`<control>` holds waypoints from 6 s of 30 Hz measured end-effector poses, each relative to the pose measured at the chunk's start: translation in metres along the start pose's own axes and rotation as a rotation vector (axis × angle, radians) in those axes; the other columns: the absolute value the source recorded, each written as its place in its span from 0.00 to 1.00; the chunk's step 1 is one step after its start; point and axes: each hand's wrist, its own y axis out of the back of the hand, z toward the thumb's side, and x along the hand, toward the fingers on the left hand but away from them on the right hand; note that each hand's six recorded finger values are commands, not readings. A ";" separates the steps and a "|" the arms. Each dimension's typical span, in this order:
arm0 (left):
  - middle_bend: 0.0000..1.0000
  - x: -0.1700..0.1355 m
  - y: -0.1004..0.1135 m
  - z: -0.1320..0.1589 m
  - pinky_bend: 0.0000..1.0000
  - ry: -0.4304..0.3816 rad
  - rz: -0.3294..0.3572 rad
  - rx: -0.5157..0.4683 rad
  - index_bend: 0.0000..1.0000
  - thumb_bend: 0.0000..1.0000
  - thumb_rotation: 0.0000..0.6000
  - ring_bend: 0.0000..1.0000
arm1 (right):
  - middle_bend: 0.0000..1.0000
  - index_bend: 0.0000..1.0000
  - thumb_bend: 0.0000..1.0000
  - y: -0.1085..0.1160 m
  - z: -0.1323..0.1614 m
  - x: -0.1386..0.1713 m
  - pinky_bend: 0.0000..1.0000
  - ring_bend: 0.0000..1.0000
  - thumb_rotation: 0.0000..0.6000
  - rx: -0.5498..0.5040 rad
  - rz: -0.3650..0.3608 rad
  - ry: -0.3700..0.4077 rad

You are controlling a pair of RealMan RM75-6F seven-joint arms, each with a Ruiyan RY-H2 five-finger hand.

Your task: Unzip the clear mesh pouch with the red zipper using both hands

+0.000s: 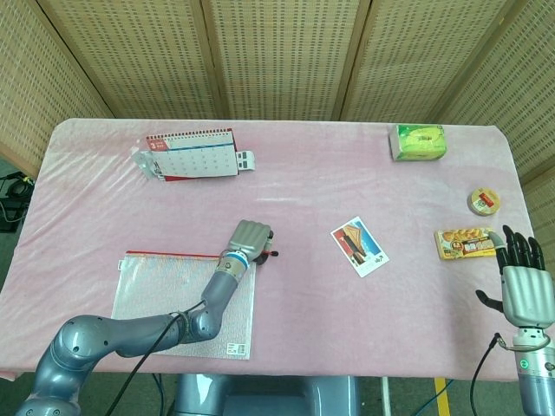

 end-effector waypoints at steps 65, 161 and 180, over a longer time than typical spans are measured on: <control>0.99 -0.090 0.139 0.025 1.00 -0.286 0.279 -0.381 0.88 0.78 1.00 0.93 | 0.92 0.35 0.00 -0.046 0.261 -0.089 1.00 0.94 1.00 -1.011 0.887 0.190; 0.99 -0.063 0.120 -0.028 1.00 -0.193 0.321 -0.546 0.88 0.78 1.00 0.93 | 0.97 0.73 0.77 -0.008 0.313 -0.107 1.00 0.96 1.00 -1.375 0.824 0.163; 0.99 -0.064 0.128 -0.132 1.00 0.000 0.370 -0.507 0.88 0.78 1.00 0.93 | 0.97 0.73 0.77 0.014 0.276 -0.131 1.00 0.96 1.00 -1.450 0.734 0.125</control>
